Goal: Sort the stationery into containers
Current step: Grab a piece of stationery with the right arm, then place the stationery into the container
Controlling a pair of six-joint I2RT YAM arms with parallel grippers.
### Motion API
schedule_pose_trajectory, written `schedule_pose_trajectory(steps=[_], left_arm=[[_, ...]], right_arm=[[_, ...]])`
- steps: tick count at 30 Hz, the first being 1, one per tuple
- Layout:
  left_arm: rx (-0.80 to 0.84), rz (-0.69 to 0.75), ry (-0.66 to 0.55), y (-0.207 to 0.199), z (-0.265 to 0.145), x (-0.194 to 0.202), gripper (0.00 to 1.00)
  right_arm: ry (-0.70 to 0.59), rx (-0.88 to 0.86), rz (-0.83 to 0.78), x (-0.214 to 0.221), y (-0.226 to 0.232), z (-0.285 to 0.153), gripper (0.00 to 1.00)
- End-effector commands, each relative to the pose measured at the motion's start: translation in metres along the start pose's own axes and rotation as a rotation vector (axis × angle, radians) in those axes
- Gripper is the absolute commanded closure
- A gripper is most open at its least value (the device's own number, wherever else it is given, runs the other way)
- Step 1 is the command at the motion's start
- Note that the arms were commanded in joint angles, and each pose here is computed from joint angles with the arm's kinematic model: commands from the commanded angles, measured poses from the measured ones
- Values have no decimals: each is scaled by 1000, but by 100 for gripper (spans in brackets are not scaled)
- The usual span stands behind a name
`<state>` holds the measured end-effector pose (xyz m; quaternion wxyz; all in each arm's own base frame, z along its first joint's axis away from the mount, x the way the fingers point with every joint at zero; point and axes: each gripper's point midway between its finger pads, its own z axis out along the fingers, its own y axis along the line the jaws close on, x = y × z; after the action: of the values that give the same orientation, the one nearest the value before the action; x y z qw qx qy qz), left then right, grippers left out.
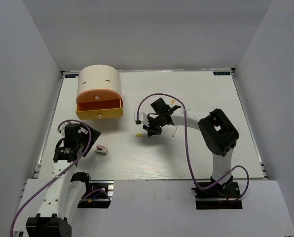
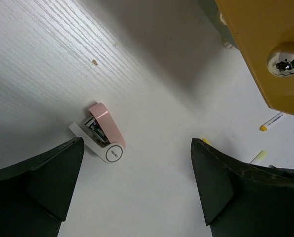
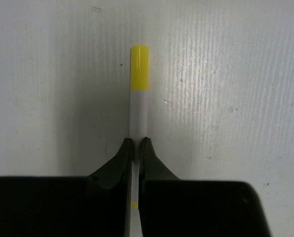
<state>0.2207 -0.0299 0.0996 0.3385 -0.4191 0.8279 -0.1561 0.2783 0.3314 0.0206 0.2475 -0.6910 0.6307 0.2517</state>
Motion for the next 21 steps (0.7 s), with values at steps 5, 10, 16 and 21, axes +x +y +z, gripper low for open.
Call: schedule_pose_trajectory(steps=[5, 10, 16, 21], left_arm=[[56, 18, 9, -6, -2, 3, 0], [144, 34, -1, -15, -4, 6, 0], [157, 34, 1, -14, -5, 8, 0], [149, 34, 6, -13, -5, 10, 0]], right_arm=[[-50, -110, -38, -26, 21, -31, 100], [-239, -51, -167, -109, 9, -80, 100], [-360, 20, -233, -173, -19, -108, 100], [-470, 99, -300, -229, -42, -127, 100]])
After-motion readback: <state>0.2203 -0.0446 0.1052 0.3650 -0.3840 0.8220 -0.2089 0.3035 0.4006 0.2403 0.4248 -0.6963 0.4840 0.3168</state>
